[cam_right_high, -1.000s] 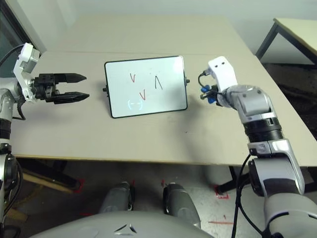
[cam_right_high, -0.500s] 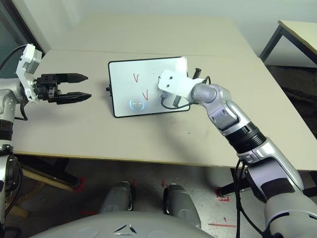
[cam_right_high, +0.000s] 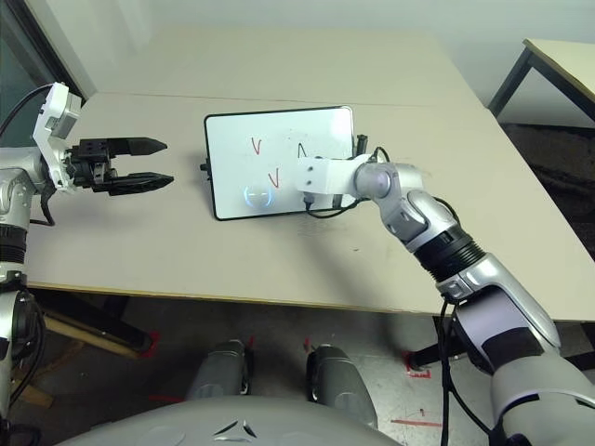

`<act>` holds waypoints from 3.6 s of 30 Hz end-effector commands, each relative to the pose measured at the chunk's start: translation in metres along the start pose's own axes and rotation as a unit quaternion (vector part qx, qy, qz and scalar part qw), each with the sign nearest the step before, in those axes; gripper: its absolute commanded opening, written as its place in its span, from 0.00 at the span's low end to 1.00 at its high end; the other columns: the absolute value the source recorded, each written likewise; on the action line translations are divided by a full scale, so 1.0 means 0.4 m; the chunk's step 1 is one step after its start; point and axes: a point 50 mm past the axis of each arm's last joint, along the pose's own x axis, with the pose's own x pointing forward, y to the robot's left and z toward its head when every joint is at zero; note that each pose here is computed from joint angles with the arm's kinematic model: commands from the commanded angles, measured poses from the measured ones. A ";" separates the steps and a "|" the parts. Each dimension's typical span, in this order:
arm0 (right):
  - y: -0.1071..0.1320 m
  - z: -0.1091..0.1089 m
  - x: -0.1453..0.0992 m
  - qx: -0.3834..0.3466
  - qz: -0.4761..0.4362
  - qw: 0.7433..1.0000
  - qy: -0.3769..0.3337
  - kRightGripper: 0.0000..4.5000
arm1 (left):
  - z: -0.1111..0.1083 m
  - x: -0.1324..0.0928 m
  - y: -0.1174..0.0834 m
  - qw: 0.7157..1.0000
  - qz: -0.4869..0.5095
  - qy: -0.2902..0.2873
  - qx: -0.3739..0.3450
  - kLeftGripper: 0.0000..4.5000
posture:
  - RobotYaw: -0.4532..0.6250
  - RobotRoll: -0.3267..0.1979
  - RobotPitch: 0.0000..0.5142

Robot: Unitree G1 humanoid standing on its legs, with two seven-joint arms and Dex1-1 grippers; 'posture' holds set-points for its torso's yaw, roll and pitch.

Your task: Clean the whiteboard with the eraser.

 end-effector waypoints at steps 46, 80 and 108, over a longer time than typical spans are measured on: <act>-0.046 0.048 0.044 -0.021 0.006 1.000 -0.014 0.00 | 0.005 0.014 -0.003 1.000 -0.005 -0.005 0.009 1.00 | 0.63 0.62 0.00; -0.069 -0.089 0.000 -0.012 0.002 0.998 0.064 0.00 | 0.012 0.035 0.000 1.000 -0.012 -0.014 0.015 1.00 | 0.61 0.62 0.00; -0.031 0.060 0.078 -0.034 0.029 0.999 -0.014 0.00 | 0.022 0.027 -0.003 1.000 -0.004 -0.016 0.019 1.00 | 0.64 0.62 0.00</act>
